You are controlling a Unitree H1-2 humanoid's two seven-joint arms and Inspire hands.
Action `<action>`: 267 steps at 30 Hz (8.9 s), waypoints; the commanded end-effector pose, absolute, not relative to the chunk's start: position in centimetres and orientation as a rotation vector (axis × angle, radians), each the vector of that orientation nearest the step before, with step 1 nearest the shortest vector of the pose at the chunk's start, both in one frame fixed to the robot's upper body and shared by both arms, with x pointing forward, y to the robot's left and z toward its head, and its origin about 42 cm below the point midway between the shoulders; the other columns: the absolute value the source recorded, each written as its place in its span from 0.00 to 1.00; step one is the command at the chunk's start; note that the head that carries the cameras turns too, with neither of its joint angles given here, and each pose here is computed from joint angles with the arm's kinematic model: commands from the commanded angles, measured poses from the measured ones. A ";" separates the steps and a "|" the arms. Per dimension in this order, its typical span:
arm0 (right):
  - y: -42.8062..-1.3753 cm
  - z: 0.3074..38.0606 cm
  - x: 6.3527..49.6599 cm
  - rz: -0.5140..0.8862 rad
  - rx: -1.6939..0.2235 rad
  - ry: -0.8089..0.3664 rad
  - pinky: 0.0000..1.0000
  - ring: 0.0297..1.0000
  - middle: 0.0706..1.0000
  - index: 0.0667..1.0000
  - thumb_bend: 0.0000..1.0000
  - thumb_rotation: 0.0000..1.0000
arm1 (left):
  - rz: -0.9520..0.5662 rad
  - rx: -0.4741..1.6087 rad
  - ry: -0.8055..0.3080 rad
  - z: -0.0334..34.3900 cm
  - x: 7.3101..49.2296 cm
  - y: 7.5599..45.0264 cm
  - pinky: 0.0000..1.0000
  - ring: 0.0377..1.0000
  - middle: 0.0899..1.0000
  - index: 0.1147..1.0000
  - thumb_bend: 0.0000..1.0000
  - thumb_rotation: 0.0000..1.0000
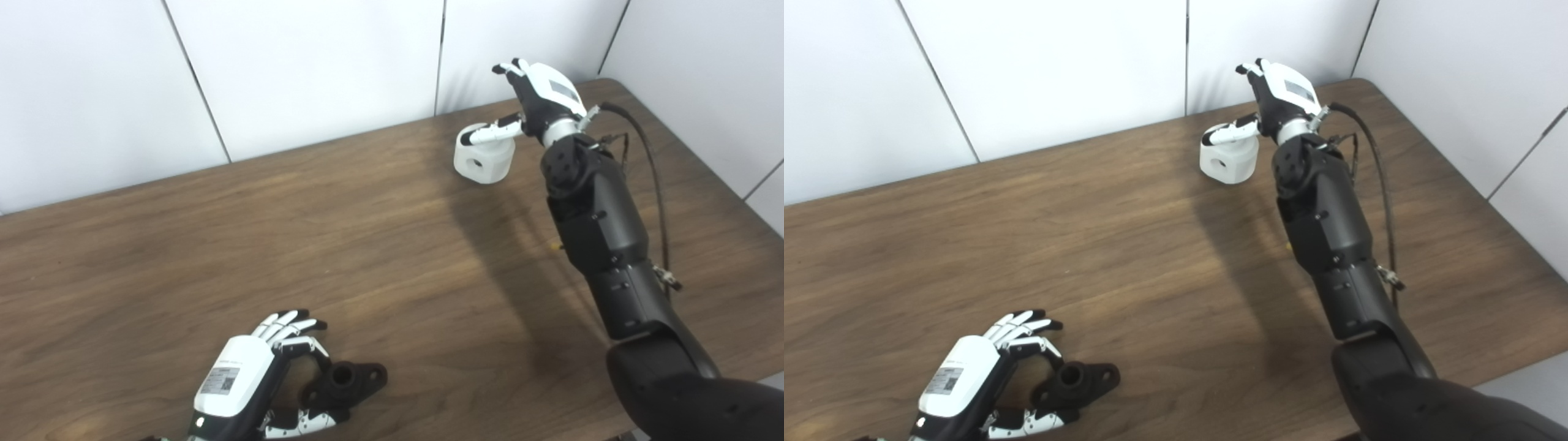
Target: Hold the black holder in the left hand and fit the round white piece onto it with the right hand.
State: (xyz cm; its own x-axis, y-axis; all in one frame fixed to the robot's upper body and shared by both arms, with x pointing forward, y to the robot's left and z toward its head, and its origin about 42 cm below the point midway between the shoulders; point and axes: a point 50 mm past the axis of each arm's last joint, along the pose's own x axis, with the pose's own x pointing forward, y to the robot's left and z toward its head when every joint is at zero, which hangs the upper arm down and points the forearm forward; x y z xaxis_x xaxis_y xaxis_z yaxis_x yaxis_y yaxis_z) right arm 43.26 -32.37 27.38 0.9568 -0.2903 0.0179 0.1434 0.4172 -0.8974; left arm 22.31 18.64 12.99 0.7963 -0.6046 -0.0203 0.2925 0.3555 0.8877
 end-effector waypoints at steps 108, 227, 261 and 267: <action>-32.4 29.5 44.0 -0.209 -1.323 0.397 0.93 1.00 0.97 0.77 0.82 0.35 | -0.604 1.105 -0.251 12.1 22.0 19.5 0.92 0.90 0.80 0.42 0.52 0.05; -19.3 33.2 23.6 0.515 -1.387 -0.247 1.00 0.88 0.83 0.45 0.53 0.14 | -0.624 1.100 -0.221 15.2 23.3 14.2 0.95 0.90 0.81 0.42 0.52 0.05; -17.5 31.7 22.7 0.624 -1.377 -0.242 0.98 0.91 0.83 0.45 0.53 0.14 | -0.632 1.106 -0.230 15.5 23.4 13.2 0.94 0.91 0.81 0.42 0.52 0.05; -17.3 31.5 22.8 0.640 -1.367 -0.237 1.00 0.92 0.84 0.45 0.53 0.14 | -0.635 1.108 -0.227 15.7 23.4 13.1 0.94 0.91 0.81 0.42 0.52 0.05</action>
